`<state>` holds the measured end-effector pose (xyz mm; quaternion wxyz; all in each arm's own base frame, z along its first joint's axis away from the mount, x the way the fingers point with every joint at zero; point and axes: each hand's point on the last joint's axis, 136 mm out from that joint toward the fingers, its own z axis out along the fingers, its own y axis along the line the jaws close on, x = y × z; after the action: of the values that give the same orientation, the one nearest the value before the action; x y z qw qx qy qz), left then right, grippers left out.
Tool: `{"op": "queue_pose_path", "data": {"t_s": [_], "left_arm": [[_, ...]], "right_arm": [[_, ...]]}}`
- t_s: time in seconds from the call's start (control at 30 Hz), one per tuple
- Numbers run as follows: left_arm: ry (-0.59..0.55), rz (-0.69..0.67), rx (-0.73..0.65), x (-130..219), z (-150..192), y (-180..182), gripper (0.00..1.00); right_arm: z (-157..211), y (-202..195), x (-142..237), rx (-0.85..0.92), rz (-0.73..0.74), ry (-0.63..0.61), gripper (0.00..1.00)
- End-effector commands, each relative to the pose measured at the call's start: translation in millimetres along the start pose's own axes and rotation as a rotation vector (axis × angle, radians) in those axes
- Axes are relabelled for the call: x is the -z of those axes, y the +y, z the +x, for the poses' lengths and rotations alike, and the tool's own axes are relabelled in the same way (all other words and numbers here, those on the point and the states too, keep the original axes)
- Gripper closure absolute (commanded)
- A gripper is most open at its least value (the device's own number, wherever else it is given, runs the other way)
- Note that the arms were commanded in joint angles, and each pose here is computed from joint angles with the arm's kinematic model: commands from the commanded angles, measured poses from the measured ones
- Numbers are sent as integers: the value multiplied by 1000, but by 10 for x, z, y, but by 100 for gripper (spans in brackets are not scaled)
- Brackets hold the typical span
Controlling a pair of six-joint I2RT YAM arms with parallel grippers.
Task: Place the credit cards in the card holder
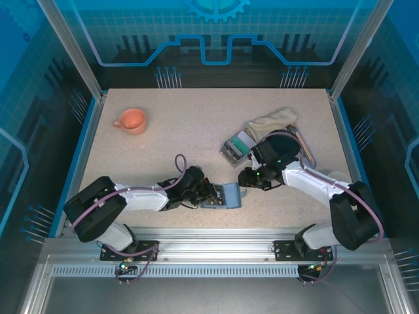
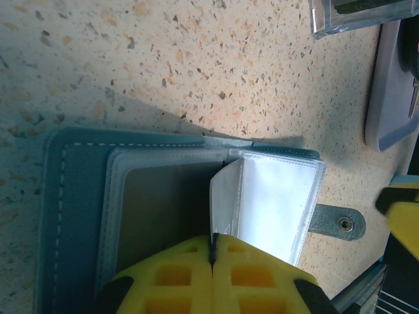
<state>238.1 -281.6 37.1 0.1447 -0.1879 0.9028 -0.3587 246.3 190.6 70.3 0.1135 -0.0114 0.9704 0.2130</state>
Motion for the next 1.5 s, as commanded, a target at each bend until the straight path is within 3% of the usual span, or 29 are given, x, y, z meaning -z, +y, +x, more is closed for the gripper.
{"op": "queue_pose_path", "data": {"t_s": [0.0, 0.1, 0.47, 0.83, 1.1, 1.47], "left_arm": [[30, -66, -21, -35, 85, 150, 100], [31, -63, -24, -34, 88, 134, 100], [47, -82, -40, 18, 126, 209, 100], [51, -135, -50, 90, 151, 349, 100], [110, -36, -93, -85, 214, 114, 100], [155, -25, -106, -242, 248, 22, 100]], "right_arm": [[3, 297, 76, 88, -77, 4, 72], [93, 452, -61, 109, -121, 69, 84], [327, -26, -487, 44, 90, 205, 90], [379, -131, -608, 14, 109, 237, 92], [388, -120, -619, 13, 98, 238, 92], [410, -82, -641, -6, 70, 242, 91]]}}
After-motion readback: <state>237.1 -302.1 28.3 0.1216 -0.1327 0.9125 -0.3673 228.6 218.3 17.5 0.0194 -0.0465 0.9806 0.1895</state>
